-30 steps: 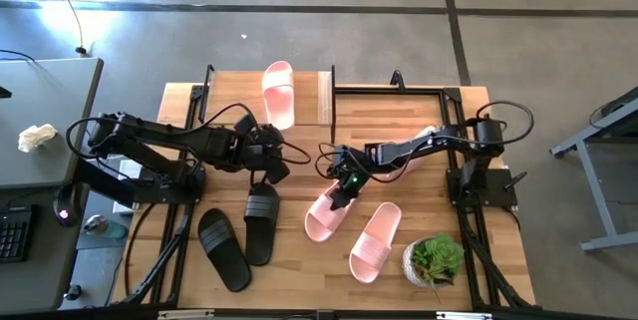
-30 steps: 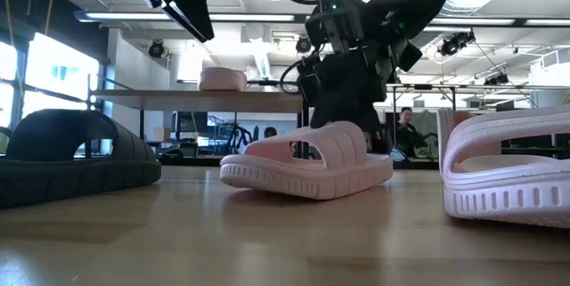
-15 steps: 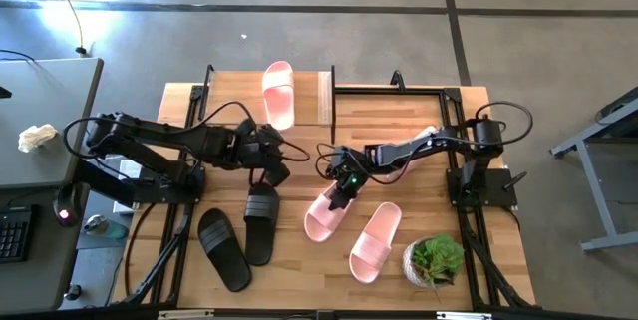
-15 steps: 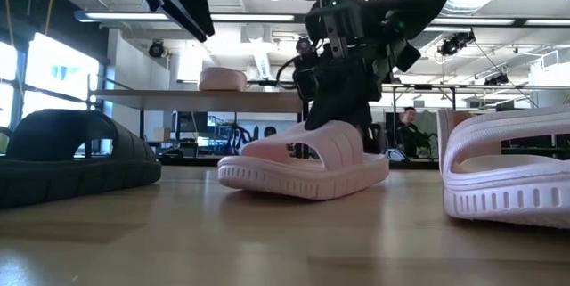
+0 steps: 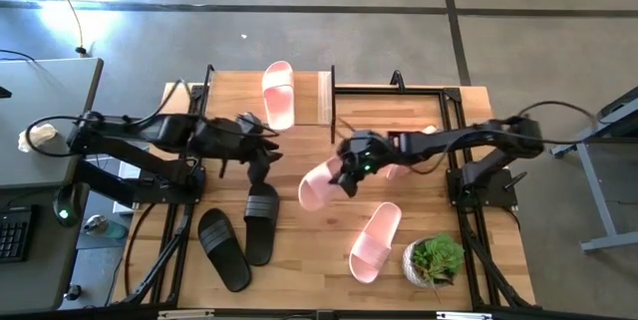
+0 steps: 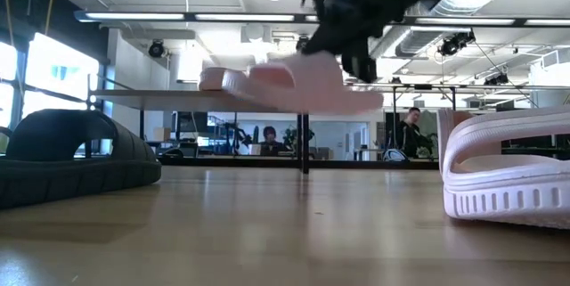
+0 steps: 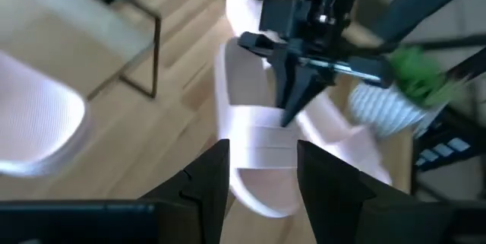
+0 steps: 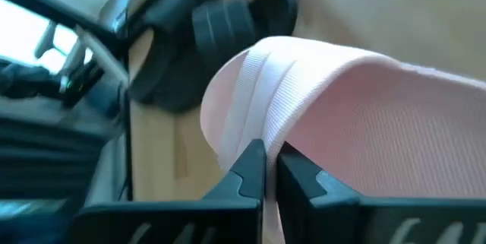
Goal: Pick and place slides into the shelf
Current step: Put the pink slide on the shelf
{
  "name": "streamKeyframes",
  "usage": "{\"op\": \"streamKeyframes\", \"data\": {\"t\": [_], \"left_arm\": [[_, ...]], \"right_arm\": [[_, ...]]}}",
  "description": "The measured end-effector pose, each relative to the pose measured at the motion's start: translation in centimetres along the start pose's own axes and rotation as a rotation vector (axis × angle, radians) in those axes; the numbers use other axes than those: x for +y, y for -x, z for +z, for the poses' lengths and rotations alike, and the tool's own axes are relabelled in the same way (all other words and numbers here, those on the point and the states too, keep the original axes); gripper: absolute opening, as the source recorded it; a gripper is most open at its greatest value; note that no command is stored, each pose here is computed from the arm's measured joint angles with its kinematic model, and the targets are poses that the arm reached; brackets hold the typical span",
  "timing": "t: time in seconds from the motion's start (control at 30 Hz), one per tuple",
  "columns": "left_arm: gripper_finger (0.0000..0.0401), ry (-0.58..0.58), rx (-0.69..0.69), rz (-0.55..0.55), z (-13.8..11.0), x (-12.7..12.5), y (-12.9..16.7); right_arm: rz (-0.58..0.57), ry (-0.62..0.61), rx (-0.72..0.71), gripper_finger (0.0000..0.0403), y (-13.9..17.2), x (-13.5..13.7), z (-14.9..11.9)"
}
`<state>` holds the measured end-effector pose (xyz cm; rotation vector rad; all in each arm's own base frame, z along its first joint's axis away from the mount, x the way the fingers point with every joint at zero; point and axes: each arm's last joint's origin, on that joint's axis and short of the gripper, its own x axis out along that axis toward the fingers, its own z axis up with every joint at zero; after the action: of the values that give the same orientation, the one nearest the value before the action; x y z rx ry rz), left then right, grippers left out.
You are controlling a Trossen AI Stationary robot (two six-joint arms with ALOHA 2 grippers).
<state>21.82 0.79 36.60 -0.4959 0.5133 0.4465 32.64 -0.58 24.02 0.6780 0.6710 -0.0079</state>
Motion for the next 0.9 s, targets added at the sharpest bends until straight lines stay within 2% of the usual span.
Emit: {"op": "streamKeyframes", "data": {"t": [0.13,0.3,0.47,0.67,0.9], "left_arm": [[0.014,0.017,-0.067,-0.046,0.6,0.0,1.2],[0.014,0.044,-0.147,-0.091,1.4,-0.4,1.3],[0.014,0.084,-0.206,-0.108,2.3,-0.3,0.8],[0.014,0.144,-0.255,-0.052,3.9,1.4,-0.8],[0.014,0.187,-0.256,-0.175,6.0,3.4,-2.8]], "right_arm": [[-0.091,0.078,-0.209,0.0001,4.2,1.5,1.3],[-0.221,0.161,-0.504,0.0,9.1,2.9,2.6],[-0.232,0.242,-0.715,0.0,12.2,4.1,3.6],[-0.182,0.258,-0.758,0.0,12.7,4.6,3.9],[-0.15,0.279,-0.768,0.0,12.8,4.8,4.0]]}}
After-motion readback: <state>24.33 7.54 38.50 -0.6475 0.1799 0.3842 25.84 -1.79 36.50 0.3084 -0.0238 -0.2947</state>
